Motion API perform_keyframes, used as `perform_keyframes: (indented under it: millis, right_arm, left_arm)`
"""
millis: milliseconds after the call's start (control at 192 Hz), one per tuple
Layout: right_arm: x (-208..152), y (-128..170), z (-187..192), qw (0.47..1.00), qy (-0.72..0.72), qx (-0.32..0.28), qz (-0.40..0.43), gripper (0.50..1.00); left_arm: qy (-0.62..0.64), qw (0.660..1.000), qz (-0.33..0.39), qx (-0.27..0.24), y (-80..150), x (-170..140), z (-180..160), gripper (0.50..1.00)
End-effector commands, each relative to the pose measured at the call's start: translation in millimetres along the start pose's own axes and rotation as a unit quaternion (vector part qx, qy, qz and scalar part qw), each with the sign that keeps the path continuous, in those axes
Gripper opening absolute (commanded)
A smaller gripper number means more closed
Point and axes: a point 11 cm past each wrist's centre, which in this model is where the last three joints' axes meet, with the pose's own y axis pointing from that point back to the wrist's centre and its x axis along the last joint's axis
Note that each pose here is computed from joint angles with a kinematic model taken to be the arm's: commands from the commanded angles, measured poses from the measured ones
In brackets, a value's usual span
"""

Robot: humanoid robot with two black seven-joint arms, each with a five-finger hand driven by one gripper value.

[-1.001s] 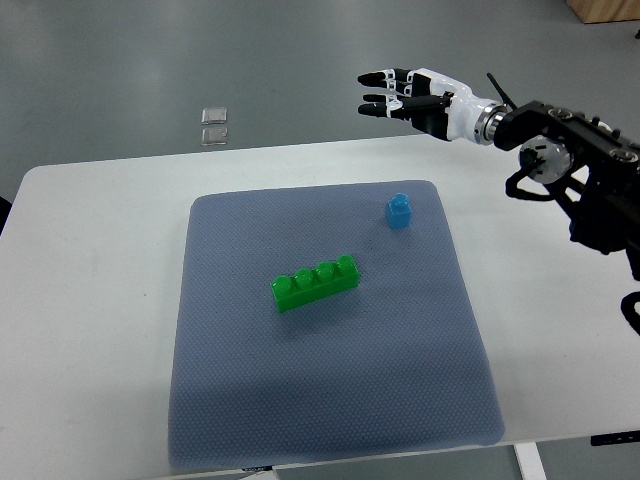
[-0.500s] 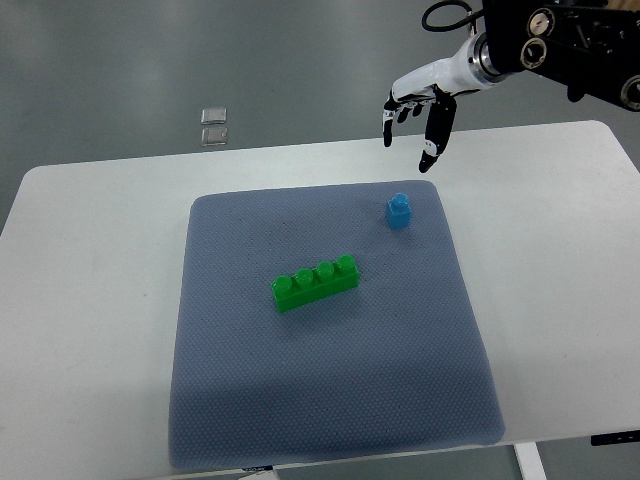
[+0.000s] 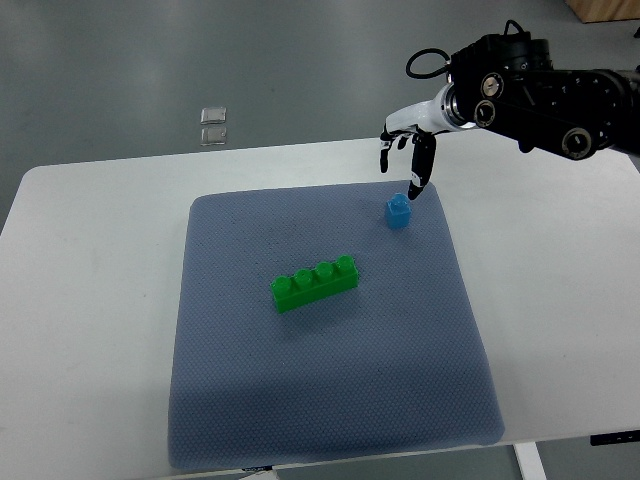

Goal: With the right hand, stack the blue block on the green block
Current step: 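Lower the right hand and close its fingers around the blue block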

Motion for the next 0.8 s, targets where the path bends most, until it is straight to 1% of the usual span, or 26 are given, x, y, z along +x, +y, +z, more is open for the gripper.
perform_keyframes:
  millis: [0,47,52,83,146,162,339,792]
  right_arm:
    - [-9,-11,2,1.000,-0.013,-0.004,0.010,0.928]
    - [-11,-12,3,1.000,-0.014,-0.005,0.010,0.928]
    - [-16,-16,2,1.000,-0.016,-0.004,0.008,0.926]
    - [-19,-18,2,1.000,-0.018,-0.004,0.008,0.926]
    - [-20,-19,2,1.000,-0.019,-0.004,0.009,0.926]
    - [-22,-23,1,1.000,-0.024,-0.005,0.015,0.926]
    - [-34,-35,-2,0.999,-0.034,-0.003,0.024,0.921]
    - [-53,-53,7,0.998,-0.048,-0.018,0.032,0.917]
  left_arm:
    - [0.000,1.000,-0.001,0.000,0,0,0,1.000]
    - [0.000,1.000,-0.001,0.000,0,0,0,1.000]
    - [0.000,1.000,0.000,0.000,0,0,0,1.000]
    - [0.000,1.000,0.001,0.000,0,1,0,1.000]
    - [0.000,1.000,0.001,0.000,0,1,0,1.000]
    - [0.000,1.000,0.001,0.000,0,1,0,1.000]
    - [0.000,1.000,0.001,0.000,0,1,0,1.000]
    - [0.000,1.000,0.002,0.003,0,1,-1,1.000]
